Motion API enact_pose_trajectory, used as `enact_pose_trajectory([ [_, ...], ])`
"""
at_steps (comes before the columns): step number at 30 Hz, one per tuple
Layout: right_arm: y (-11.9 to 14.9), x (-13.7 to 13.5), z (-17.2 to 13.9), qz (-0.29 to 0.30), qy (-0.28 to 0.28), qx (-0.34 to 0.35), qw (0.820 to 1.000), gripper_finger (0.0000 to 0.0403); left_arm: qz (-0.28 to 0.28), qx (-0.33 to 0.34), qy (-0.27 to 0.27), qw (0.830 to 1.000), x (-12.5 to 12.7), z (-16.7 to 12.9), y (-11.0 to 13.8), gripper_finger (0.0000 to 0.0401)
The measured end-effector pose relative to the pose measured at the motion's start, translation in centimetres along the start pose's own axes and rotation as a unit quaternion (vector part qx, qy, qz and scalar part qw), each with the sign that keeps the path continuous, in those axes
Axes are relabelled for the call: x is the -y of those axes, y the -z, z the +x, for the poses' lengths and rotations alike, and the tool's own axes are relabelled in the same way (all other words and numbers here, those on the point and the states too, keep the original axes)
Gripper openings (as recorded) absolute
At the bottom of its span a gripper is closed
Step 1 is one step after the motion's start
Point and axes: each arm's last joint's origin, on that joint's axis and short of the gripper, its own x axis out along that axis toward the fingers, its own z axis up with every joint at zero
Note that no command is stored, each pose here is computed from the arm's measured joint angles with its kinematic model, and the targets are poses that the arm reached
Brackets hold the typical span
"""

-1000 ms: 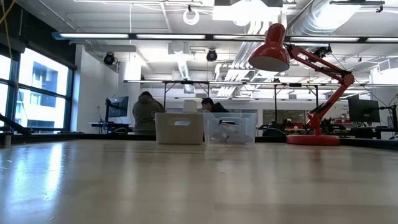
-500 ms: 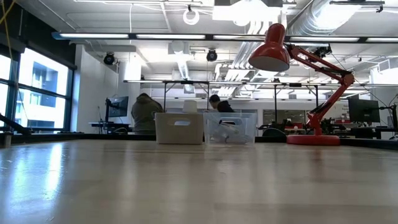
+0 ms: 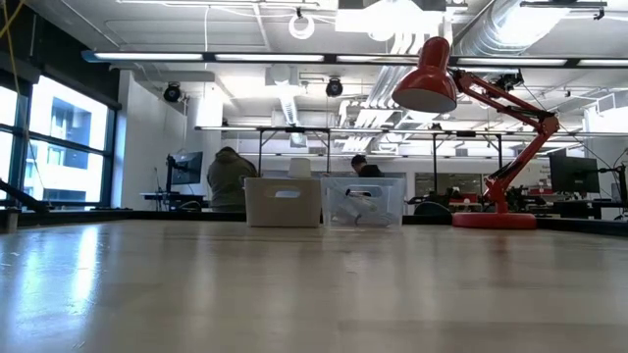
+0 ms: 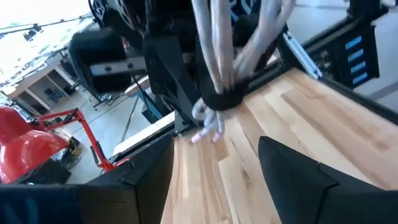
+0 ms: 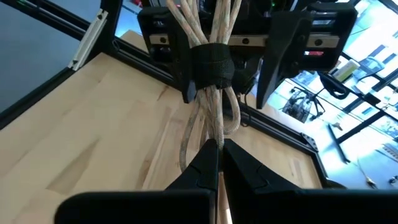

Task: Pick & Place USB Port
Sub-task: Put the orange patterned charger cable into the gray bin

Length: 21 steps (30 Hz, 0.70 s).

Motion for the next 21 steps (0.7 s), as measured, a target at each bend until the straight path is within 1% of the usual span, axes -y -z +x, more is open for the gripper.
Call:
enact_pose_trajectory([
  [4,0.1,0.4,0.2,0.006,-0.007,0.002,1.0,0.0,-0.012,0.023,-0.002,1.0,-0.2,0.0,-0.4,0.0231],
  [13,0.2,0.6,0.3,0.008,-0.004,0.0,1.0,0.0,-0.015,0.024,-0.01,1.0,-0.5,0.1,-0.4,0.0231],
  [17,0.3,1.0,0.4,0.009,0.001,-0.002,1.0,0.0,-0.016,0.022,-0.005,1.0,-0.7,1.1,0.2,0.0231],
  [21,0.4,1.1,0.5,0.015,-0.004,-0.002,1.0,0.0,-0.022,0.039,0.001,0.999,-0.7,2.4,0.7,0.0231],
])
